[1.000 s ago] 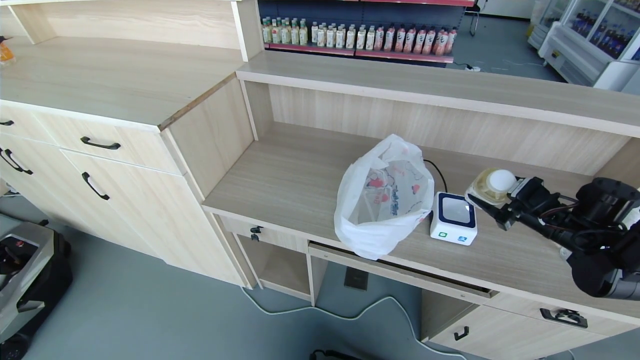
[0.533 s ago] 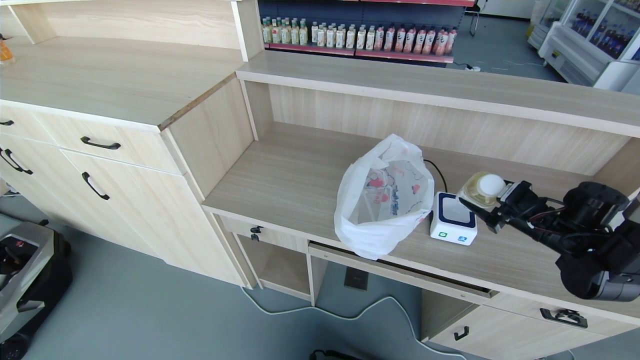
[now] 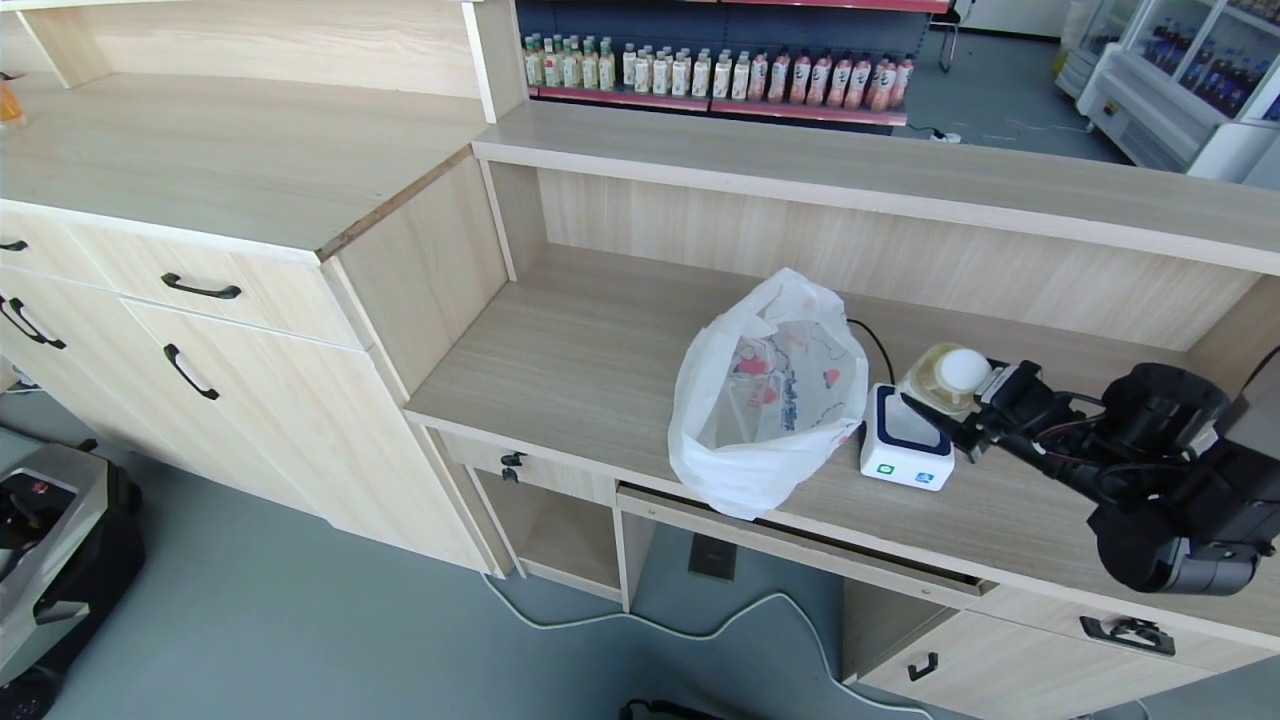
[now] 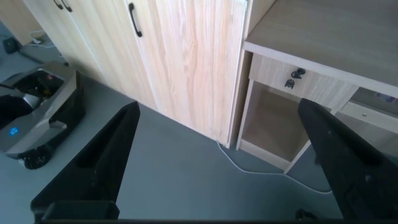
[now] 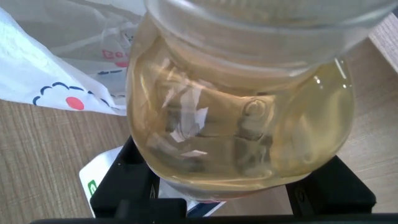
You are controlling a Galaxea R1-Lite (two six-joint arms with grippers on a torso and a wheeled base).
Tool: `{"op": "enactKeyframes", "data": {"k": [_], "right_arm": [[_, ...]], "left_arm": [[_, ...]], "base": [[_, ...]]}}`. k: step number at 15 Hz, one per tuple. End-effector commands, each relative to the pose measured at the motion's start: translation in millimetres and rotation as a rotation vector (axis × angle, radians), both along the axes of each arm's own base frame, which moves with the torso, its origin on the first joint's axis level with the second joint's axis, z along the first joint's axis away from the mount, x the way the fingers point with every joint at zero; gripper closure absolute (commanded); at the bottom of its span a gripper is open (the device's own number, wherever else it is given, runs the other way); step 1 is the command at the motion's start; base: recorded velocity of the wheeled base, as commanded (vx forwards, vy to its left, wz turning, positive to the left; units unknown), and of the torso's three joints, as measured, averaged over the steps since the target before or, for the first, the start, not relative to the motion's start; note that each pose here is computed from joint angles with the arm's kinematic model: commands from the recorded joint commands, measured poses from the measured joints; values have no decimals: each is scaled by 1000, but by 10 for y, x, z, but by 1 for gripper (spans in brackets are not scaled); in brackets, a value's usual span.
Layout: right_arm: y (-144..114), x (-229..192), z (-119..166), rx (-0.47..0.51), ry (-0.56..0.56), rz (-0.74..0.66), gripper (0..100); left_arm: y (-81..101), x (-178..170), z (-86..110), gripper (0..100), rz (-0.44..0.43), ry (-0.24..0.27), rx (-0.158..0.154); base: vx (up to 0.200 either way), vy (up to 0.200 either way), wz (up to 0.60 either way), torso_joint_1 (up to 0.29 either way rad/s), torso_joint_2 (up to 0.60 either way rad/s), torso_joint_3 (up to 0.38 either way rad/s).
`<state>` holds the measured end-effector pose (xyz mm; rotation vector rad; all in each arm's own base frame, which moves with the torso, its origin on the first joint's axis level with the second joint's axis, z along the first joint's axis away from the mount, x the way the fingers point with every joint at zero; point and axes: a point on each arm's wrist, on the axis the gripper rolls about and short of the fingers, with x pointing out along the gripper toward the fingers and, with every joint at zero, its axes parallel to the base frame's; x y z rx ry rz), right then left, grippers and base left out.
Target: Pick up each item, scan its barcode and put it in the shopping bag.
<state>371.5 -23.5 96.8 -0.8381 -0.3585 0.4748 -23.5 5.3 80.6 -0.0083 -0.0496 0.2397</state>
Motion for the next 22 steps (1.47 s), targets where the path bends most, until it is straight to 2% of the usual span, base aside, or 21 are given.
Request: {"op": "enactKeyframes", "data": {"k": [1,6,9,11,12,13,14,15,16,17,18,20,22], "right_arm": [[24,78,-10,0,-15,8,100],[34,99,-92,-5,2,10,100],[22,92,-15,2,-16,4,100],[-112,-68,380,79,-27,-35,100],[-263,-229,694,141,-20,-113,100],[-263,-229,694,141,-20,-113,100],[-572,-553,1101,258,39,-338,100],[-680,-735,1240,320,76,-457,100],[-730,-831,1297,350,93,-515,100],[-887,-1087,1331,404,130,-666,100],[-1014,-1260,1219,410,137,-762,100],[-1154,-1464,1109,413,94,-844,100],[-1215,-1588,1171,418,61,-882,100]], "left_arm": [[0,0,1,0,-1,-1,-1],[0,0,1,0,-1,-1,-1],[0,0,1,0,-1,-1,-1],[0,0,1,0,-1,-1,-1],[0,0,1,0,1,-1,-1],[0,0,1,0,1,-1,-1],[0,0,1,0,-1,-1,-1],[0,0,1,0,-1,-1,-1],[0,0,1,0,-1,-1,-1],[0,0,1,0,1,-1,-1],[0,0,1,0,-1,-1,-1],[0,0,1,0,1,-1,-1],[0,0,1,0,-1,-1,-1]], "base": [[0,0,0,0,0,0],[0,0,0,0,0,0],[0,0,0,0,0,0],[0,0,0,0,0,0],[0,0,0,0,0,0],[0,0,0,0,0,0],[0,0,0,0,0,0],[0,0,0,0,0,0],[0,0,0,0,0,0],[0,0,0,0,0,0],[0,0,0,0,0,0],[0,0,0,0,0,0],[0,0,0,0,0,0]]}}
